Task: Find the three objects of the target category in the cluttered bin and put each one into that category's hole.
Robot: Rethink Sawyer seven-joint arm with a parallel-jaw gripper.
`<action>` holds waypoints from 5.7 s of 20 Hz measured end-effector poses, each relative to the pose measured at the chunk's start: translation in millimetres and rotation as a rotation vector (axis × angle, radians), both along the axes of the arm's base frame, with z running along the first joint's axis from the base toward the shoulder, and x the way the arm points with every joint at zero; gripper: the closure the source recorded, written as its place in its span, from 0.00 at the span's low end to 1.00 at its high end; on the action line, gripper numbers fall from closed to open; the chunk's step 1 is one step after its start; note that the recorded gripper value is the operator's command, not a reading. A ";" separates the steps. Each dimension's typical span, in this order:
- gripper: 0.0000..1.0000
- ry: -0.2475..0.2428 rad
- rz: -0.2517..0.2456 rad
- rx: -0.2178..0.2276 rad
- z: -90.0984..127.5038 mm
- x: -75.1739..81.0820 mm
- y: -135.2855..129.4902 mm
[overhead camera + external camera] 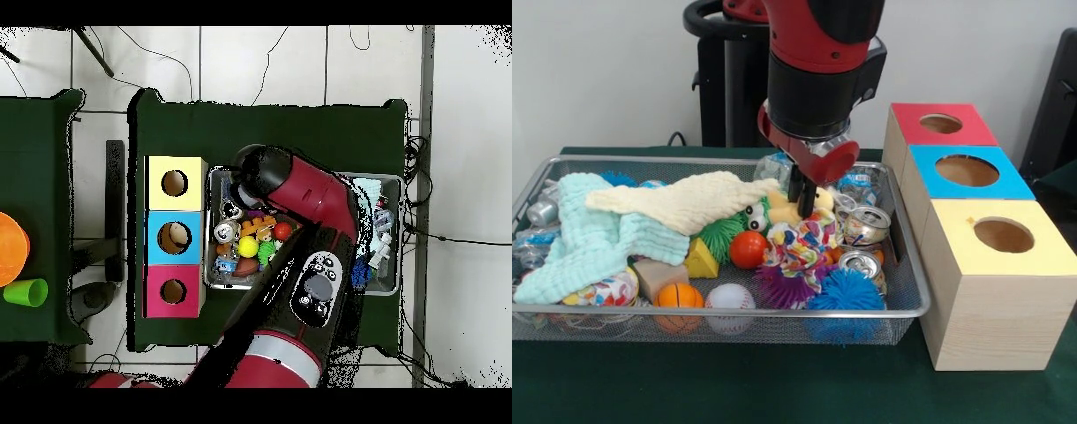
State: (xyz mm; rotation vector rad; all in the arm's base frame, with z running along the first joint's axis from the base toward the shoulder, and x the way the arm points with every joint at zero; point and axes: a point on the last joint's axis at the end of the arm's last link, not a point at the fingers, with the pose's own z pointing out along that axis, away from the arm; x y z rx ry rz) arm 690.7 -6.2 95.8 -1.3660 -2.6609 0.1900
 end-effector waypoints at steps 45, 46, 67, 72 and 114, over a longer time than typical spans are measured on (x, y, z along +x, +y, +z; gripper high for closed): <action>0.00 -0.169 -0.101 -0.031 -26.9 -1.8 -65.6; 0.00 -0.177 -0.107 -0.035 -29.7 -2.5 -69.6; 0.00 -0.216 -0.054 -0.036 -122.8 -28.6 -42.2; 0.00 -0.237 -0.040 -0.025 -134.3 -27.7 -36.0; 0.00 -0.218 -0.085 0.078 -128.4 -52.0 -65.5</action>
